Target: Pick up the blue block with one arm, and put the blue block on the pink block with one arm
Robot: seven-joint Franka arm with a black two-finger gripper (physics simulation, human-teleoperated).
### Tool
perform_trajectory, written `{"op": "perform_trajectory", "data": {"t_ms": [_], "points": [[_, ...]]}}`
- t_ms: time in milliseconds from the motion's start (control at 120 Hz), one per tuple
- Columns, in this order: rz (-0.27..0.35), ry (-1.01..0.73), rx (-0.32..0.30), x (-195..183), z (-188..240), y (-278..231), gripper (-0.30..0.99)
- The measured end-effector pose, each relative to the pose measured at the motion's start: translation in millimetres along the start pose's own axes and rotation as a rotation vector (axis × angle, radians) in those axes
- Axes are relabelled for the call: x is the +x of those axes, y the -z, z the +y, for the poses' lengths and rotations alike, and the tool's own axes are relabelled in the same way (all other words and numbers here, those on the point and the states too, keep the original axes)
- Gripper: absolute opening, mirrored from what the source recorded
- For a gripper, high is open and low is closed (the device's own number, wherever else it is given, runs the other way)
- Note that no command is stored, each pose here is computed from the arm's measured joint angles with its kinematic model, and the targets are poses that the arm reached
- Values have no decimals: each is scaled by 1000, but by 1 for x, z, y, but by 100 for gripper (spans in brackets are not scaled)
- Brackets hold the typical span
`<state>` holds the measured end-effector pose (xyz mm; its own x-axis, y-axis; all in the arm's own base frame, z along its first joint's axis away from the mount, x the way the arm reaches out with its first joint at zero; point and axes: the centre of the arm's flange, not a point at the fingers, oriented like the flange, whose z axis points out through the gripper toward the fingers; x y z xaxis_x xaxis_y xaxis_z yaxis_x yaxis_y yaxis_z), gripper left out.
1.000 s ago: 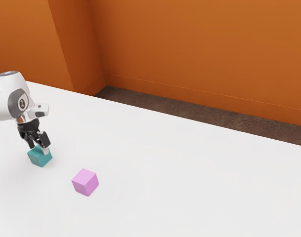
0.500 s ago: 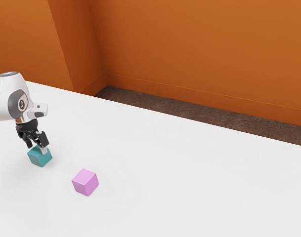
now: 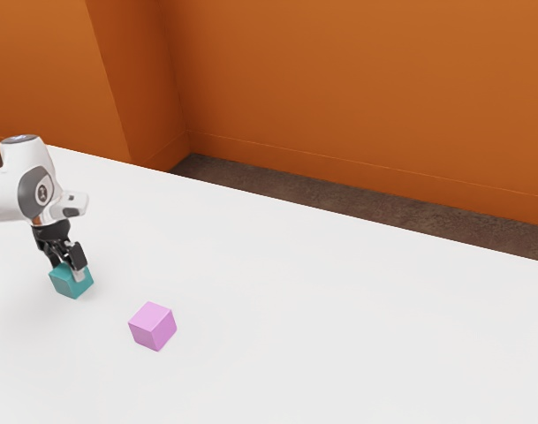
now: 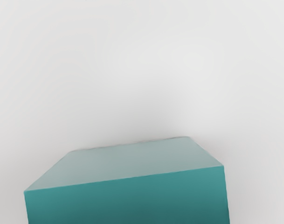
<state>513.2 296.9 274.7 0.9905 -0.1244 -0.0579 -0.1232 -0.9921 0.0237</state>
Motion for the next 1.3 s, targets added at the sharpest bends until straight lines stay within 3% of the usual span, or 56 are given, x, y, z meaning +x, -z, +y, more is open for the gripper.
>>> {"op": "perform_trajectory", "data": {"t_ms": [1150, 1300], "points": [[-53, -50, -56, 4, 3, -12, 67], [-57, -52, -61, 4, 4, -12, 56]]}}
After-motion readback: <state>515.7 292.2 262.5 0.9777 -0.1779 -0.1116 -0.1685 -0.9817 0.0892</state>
